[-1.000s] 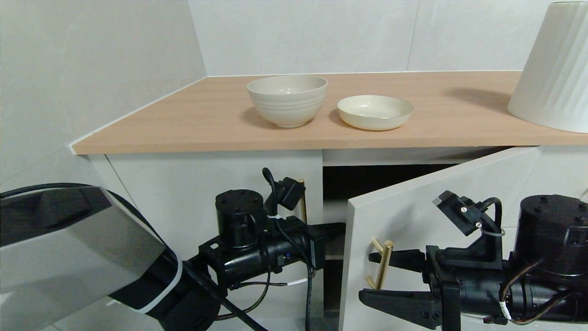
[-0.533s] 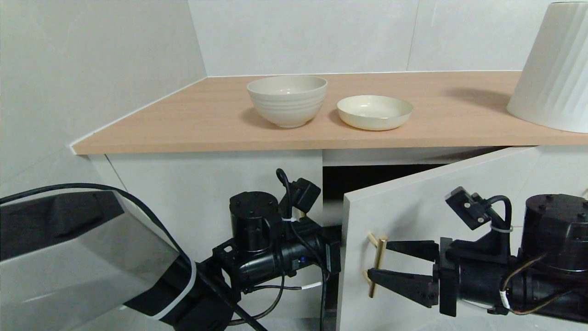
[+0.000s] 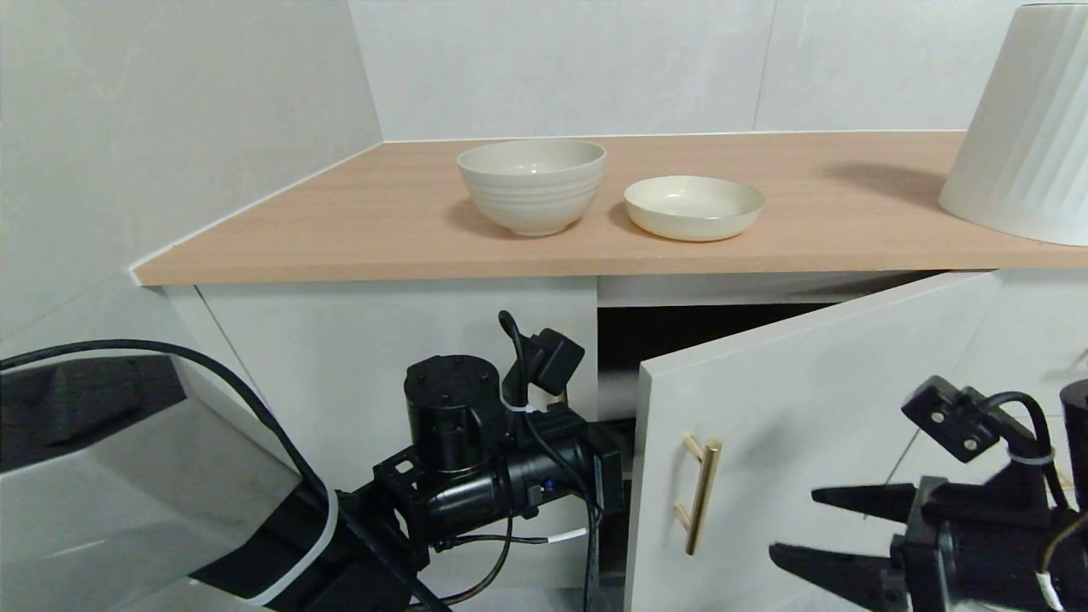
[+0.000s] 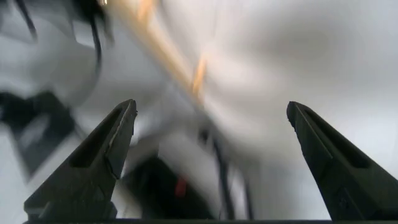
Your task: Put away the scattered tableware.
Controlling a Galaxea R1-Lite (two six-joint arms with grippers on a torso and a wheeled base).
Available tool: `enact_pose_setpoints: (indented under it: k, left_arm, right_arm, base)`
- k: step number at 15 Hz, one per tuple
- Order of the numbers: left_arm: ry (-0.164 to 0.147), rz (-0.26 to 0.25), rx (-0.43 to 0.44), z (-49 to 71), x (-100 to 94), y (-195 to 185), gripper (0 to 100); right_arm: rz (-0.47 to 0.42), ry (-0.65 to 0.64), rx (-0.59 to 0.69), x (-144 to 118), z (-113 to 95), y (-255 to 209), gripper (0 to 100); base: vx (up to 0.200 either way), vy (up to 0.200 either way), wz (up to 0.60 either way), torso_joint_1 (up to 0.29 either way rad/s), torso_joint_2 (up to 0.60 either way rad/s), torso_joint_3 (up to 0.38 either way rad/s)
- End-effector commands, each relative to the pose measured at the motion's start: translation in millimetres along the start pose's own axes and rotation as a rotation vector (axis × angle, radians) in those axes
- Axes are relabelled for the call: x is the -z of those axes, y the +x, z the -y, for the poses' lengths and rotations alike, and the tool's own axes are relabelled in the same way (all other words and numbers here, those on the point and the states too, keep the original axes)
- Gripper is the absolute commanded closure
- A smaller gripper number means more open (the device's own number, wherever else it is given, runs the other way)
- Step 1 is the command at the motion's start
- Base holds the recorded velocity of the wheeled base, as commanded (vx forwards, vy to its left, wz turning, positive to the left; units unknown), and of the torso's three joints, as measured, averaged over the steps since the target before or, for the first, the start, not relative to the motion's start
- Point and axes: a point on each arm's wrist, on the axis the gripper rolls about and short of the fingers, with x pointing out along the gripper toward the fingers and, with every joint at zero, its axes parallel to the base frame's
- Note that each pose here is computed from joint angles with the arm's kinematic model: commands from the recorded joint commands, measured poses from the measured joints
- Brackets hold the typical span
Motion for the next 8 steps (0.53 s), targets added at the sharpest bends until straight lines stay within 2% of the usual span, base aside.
enact_pose_setpoints:
  k: [1, 3, 4, 8]
  left_arm:
    - [0.002, 0.006, 0.004, 1.8, -2.3, -0.9, 100]
    - [0.000, -0.002, 0.005, 1.5, 0.3, 0.6, 100]
    - [0.001, 0.003, 0.005, 1.8, -0.7, 0.5, 100]
    - [-0.006, -0.009, 0.005, 2.1, -4.2, 5.4, 100]
  right_arm:
    - [0.077, -0.037, -0.015, -12.9, -18.6, -41.3, 0]
    - [0.057, -0.033, -0.018, -8.1, -18.5, -40.9, 0]
    - [0.018, -0.028, -0.028, 0.9, -18.4, -37.1, 0]
    - [-0.008, -0.036, -0.050, 5.9, -21.4, -34.5, 0]
  base:
    - [0.000, 0.000, 0.00, 0.000, 0.00, 0.000]
    - [0.000, 0.000, 0.00, 0.000, 0.00, 0.000]
    - [0.000, 0.000, 0.00, 0.000, 0.00, 0.000]
    - [-0.200, 0.000, 0.00, 0.002, 0.00, 0.001]
